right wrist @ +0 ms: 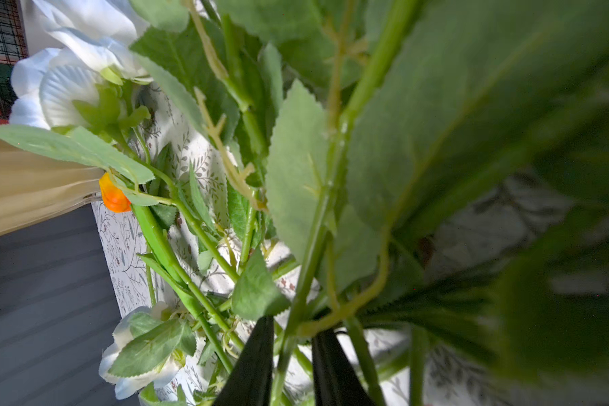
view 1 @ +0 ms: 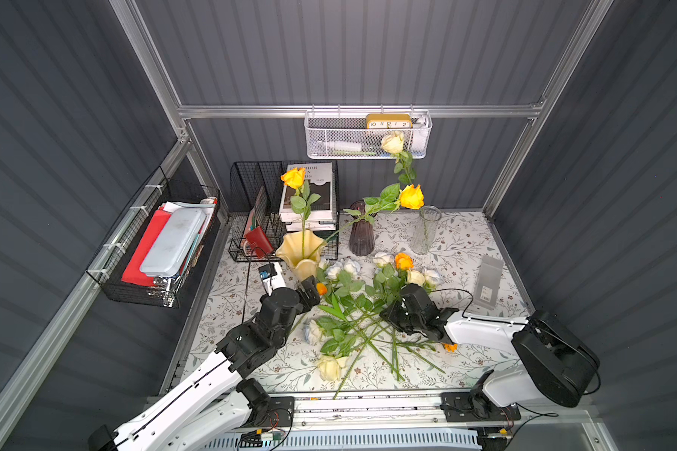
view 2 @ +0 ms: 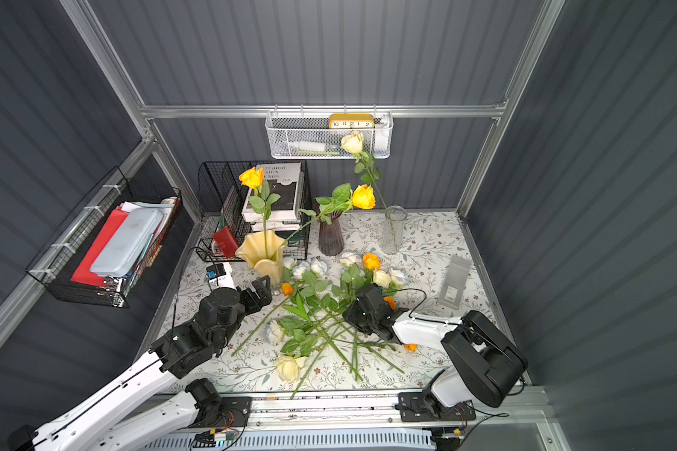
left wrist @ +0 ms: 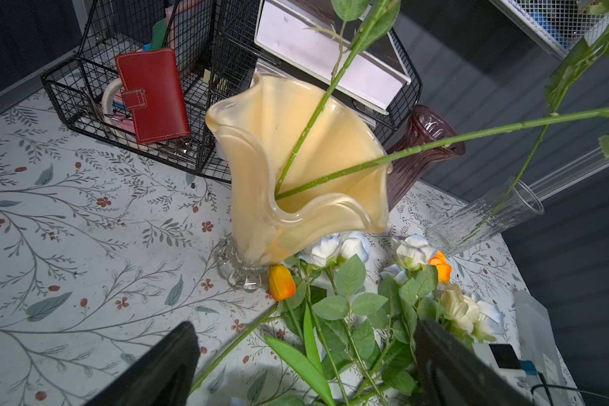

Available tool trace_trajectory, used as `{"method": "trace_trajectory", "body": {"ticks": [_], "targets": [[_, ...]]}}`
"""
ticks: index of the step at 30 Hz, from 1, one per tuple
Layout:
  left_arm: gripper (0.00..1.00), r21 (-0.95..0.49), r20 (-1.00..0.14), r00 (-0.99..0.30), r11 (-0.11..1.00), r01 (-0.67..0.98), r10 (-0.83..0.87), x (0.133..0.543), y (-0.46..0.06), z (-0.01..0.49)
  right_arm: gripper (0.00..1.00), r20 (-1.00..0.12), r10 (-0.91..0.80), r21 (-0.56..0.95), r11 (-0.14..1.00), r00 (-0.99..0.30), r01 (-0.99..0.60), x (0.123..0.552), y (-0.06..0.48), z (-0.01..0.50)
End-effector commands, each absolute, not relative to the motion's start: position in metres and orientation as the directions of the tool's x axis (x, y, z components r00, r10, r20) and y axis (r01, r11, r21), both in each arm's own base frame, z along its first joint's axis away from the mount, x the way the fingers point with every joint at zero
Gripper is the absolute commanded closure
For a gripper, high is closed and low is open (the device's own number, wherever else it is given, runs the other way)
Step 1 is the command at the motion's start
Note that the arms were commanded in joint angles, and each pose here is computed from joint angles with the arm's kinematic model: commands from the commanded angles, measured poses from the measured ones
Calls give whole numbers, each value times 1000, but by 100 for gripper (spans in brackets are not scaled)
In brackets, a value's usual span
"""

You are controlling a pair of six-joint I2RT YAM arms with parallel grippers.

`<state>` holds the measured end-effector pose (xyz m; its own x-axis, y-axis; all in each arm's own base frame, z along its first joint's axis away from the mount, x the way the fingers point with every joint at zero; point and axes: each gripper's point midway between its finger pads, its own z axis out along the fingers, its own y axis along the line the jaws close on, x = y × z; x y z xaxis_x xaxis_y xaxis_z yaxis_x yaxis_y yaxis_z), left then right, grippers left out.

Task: Arrange the flowers in different vases according to their colors
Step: Pick up the flower at the center of the board.

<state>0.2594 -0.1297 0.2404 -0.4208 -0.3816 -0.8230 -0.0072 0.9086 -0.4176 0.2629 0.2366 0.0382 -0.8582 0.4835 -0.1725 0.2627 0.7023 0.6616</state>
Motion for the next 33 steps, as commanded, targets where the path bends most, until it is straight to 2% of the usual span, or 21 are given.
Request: {"method": "trace_trajectory", "body": {"ticks": [1,7,14,17,22,29,33], "targets": [[1,-391,-837,-410,920,-19,-364,258,-122,240,81,-182,477,670,700,-860,247,270,240,42],[1,-383,-835,-420,924,-21,-355,259,-124,236,94,-212,470,696,688,-857,205,270,240,64],[1,-384,-834,-425,923,-11,-352,263,-130,234,97,-285,506,740,656,-814,148,271,230,113],[1,-384,-835,-425,923,-8,-350,265,-132,233,100,-349,549,770,630,-759,101,271,219,142],[1,-381,-835,-428,925,-2,-345,267,-135,232,100,-443,603,797,604,-663,17,273,202,187],[1,-376,-839,-430,927,12,-334,270,-139,231,100,-617,619,735,674,-486,-75,272,165,252],[1,-374,-838,-438,927,26,-326,273,-146,230,100,-750,555,630,765,-359,-133,277,146,298]]}}
